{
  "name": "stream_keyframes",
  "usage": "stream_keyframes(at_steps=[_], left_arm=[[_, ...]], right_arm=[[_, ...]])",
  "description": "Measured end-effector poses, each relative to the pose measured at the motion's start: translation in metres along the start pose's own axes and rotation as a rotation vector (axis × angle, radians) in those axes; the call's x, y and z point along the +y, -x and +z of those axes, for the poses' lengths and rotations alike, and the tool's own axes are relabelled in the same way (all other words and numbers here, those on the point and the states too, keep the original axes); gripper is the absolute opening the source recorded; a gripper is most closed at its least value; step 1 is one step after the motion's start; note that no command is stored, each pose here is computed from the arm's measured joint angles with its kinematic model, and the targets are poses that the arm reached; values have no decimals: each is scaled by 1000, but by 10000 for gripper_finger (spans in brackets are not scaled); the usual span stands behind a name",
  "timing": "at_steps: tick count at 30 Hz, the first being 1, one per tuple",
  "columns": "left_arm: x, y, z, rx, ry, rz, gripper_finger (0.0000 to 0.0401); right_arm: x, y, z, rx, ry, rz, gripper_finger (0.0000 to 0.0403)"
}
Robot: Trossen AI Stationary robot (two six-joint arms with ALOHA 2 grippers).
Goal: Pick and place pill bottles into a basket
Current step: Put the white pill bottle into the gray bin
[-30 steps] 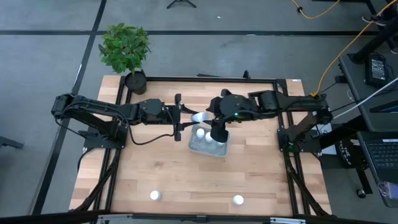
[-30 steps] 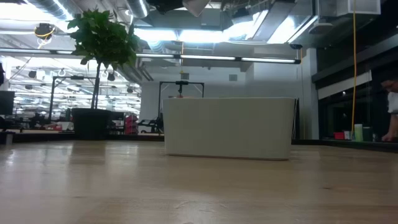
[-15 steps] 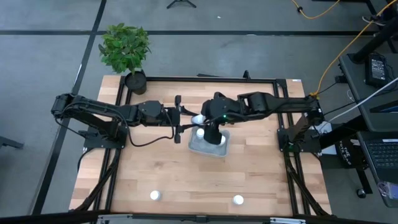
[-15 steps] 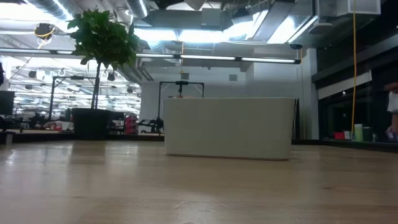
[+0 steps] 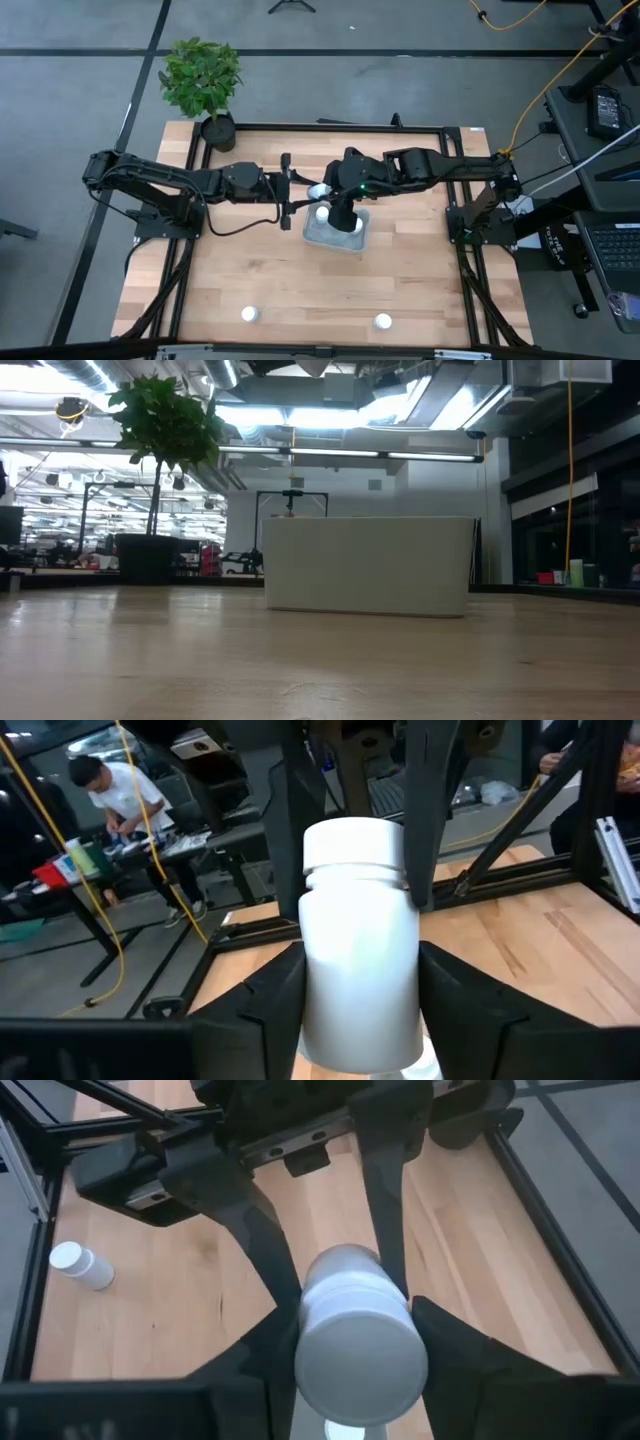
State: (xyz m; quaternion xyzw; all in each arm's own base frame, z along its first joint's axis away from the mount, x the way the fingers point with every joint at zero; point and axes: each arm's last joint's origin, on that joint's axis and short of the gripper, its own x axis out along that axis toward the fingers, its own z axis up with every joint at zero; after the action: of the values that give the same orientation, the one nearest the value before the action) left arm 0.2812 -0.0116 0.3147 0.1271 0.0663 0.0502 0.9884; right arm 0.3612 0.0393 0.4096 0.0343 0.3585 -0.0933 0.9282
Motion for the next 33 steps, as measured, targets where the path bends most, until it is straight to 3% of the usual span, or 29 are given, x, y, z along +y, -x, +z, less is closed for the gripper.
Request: stream_keyframes(at_steps=[9, 14, 18, 26, 33], left_arm=[[2, 0, 0, 8, -7, 59, 237], [11, 2, -10, 130, -15, 109, 266], [11, 4, -25, 273, -8, 166, 288], [4, 13, -24, 335, -7, 284, 296], [-6, 17, -17, 289, 41, 289, 295]], right_arm=[[0, 0, 0, 0, 4, 3, 150], [1, 0, -2, 17, -2, -20, 150], [3, 2, -14, 134, -7, 4, 150], [17, 7, -30, 260, 26, -2, 150], [35, -8, -60, 387, 52, -23, 150]])
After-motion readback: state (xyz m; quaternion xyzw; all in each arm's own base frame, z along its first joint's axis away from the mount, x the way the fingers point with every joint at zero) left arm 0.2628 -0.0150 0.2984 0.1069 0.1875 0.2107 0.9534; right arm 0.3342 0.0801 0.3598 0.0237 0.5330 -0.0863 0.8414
